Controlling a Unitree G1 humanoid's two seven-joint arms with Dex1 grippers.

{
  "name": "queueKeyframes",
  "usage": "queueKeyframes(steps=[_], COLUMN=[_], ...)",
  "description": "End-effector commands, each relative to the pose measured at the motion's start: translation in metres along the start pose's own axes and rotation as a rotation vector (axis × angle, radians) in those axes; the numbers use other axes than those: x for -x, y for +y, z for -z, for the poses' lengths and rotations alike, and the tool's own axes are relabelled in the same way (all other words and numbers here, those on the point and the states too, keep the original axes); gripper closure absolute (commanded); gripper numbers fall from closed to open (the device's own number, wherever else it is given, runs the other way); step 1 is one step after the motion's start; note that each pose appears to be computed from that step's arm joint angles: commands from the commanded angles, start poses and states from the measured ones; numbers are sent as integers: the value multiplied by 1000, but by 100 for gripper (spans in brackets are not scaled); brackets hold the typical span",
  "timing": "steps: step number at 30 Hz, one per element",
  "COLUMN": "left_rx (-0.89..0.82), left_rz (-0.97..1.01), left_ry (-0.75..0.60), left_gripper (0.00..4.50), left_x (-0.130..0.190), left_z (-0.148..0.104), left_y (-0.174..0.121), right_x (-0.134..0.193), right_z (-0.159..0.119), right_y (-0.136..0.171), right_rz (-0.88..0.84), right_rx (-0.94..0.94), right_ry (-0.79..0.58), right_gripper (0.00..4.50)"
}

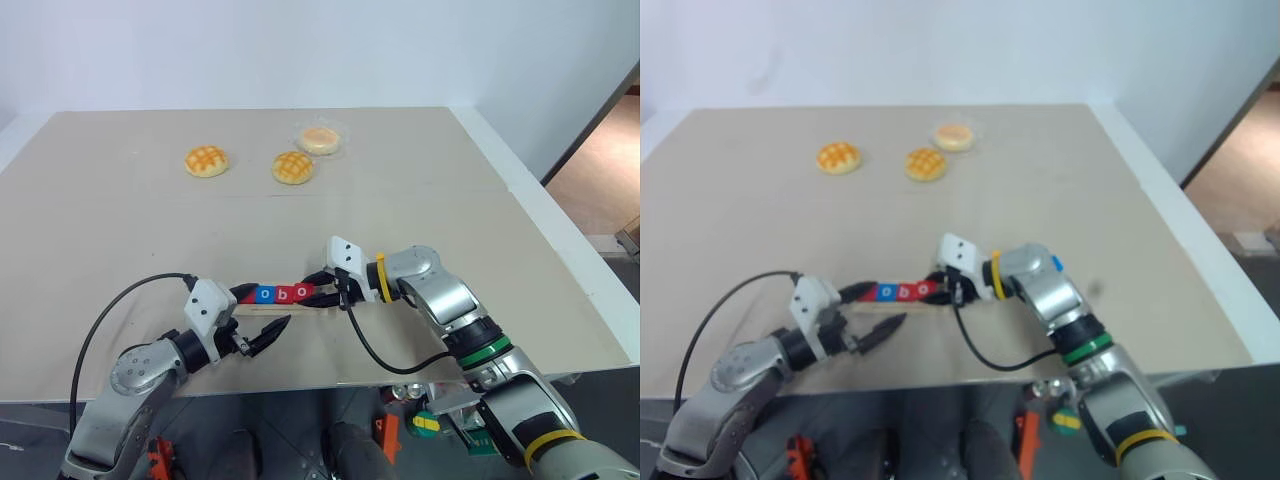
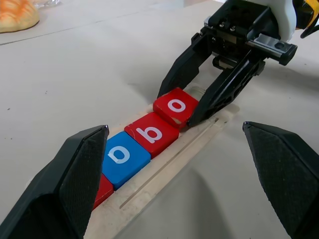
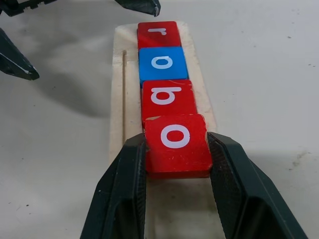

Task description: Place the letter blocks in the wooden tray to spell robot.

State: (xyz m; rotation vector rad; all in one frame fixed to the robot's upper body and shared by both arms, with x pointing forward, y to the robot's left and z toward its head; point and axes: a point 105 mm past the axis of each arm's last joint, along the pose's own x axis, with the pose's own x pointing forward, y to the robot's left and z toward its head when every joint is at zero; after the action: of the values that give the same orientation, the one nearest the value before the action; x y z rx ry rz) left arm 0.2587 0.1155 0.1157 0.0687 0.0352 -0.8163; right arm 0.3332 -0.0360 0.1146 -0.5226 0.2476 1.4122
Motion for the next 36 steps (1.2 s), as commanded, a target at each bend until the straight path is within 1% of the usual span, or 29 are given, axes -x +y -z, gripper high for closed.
queueKeyframes(steps=[1,7,8,12,14,17,21,23,25,28,30,32,36], left_rx=[-29,-31,-31,-31,-34,-34,-63,-75,-107,-129,-128,-124,-117], left_rz=[16,16,16,19,24,27,57,116,161,174,177,180,189], left_ry=[-33,-27,-27,-24,-21,-17,-18,-29,-26,-24,-23,-21,-20], left_gripper=[0,0,0,0,0,0,0,0,0,0,0,0,0], left_x=[1,1,1,1,1,1,2,2,2,2,2,2,0], left_z=[-12,-11,-11,-10,-9,-9,-10,-15,-18,-19,-19,-17,-15], left_y=[-5,-5,-5,-6,-7,-7,-10,-17,-22,-22,-22,-22,-22], right_x=[0,1,1,1,2,5,22,54,87,125,148,159,171], right_z=[-8,-7,-7,-9,-13,-23,-51,-62,-51,-22,-3,7,37], right_y=[0,-1,-1,-4,-6,-9,-23,-46,-64,-80,-81,-75,-56], right_rz=[-12,-18,-17,3,12,29,123,305,506,784,934,997,1098], right_rx=[38,25,27,19,15,12,-74,-156,-180,-200,-192,-194,-261], right_ry=[-9,-6,-6,-21,-39,-76,-217,-327,-345,-270,-211,-189,-123], right_gripper=[328,328,223,88,11,5,5,5,5,5,5,5,5])
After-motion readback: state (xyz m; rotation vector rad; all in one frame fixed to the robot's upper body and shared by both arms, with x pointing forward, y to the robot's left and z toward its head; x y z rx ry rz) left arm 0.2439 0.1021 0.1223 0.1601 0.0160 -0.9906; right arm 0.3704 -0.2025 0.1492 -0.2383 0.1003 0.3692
